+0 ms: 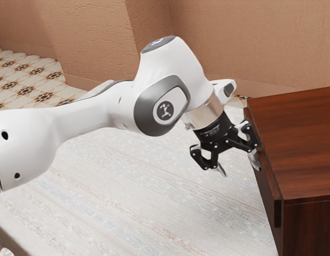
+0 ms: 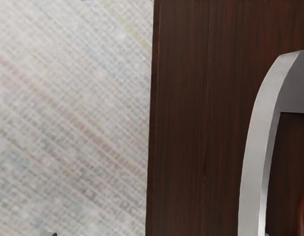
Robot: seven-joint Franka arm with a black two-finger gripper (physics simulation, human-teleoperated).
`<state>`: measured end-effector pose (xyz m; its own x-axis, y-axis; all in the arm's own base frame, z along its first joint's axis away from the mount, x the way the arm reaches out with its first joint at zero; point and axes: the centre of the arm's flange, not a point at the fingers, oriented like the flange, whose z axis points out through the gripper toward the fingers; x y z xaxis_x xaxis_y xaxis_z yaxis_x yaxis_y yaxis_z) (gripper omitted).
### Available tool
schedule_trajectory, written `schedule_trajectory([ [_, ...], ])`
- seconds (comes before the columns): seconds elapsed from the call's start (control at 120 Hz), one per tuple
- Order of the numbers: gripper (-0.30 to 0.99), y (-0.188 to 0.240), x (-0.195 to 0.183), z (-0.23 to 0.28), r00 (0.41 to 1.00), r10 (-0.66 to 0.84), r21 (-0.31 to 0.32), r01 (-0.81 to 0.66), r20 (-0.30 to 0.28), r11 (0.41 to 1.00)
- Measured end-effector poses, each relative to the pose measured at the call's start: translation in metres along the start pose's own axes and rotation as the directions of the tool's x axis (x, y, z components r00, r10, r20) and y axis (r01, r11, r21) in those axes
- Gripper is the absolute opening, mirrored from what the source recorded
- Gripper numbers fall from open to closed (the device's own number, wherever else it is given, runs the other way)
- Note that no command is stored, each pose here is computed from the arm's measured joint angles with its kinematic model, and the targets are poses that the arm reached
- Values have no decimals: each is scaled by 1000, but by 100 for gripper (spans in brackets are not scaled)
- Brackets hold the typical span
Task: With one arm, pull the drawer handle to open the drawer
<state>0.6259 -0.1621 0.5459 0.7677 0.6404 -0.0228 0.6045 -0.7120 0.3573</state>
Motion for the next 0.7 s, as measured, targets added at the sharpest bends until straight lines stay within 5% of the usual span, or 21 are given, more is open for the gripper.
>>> schedule_trajectory([
  [0.7, 50, -51, 7, -22, 1000, -7, 43, 7, -18, 999],
])
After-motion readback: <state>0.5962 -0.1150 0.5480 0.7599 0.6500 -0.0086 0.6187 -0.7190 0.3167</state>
